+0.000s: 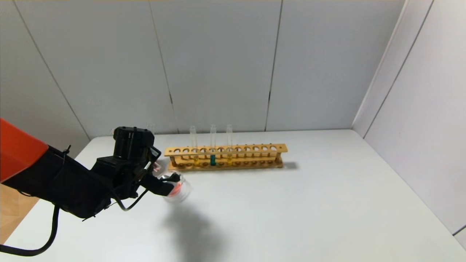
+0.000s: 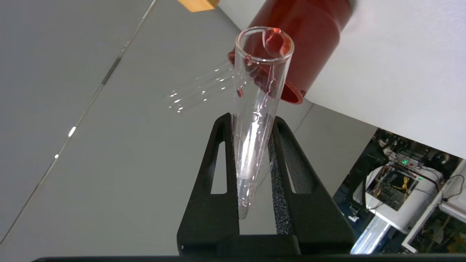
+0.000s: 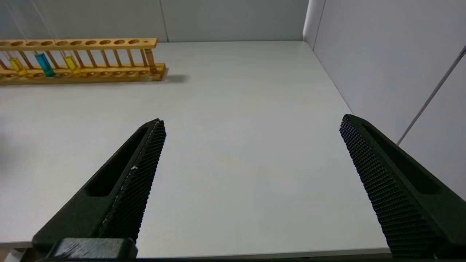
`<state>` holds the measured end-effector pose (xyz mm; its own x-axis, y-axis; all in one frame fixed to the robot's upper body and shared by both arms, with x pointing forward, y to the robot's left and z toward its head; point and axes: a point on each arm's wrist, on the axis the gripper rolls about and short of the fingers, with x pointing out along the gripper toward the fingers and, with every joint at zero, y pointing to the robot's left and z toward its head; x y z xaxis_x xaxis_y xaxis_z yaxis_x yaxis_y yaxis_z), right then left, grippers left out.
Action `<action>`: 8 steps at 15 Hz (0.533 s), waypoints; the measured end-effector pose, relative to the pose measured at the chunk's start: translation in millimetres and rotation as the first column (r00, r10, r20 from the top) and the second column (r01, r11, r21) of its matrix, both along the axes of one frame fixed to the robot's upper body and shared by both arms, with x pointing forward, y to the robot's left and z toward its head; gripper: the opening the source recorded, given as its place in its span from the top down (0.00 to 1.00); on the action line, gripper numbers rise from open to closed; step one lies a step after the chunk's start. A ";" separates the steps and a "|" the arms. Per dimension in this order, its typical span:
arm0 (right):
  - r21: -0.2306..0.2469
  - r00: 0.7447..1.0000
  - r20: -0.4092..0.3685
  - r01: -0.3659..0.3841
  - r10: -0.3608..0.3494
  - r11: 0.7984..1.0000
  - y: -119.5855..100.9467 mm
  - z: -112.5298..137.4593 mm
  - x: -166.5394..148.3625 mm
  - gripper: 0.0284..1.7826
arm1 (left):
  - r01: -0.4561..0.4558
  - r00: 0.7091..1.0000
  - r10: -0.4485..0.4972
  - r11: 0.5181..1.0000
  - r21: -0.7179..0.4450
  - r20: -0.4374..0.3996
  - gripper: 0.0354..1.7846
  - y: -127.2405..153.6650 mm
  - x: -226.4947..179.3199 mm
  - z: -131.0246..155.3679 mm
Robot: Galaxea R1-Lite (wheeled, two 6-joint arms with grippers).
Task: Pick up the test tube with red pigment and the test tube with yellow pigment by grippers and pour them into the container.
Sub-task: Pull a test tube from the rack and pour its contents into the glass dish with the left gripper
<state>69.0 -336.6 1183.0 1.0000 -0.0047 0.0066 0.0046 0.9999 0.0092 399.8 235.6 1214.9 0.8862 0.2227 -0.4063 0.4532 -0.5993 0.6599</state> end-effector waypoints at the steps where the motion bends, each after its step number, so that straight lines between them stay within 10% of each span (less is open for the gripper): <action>1: 0.000 1.000 0.000 0.000 0.000 1.000 0.0 0.0 0.0 0.02 | -0.001 1.000 0.001 1.000 0.018 0.000 0.84 -0.5 0.3 0.5; 8: 0.000 1.000 0.000 0.000 0.000 1.000 0.0 0.0 0.0 0.02 | 0.022 1.000 -0.023 0.996 0.086 0.011 0.84 -4.4 3.3 7.4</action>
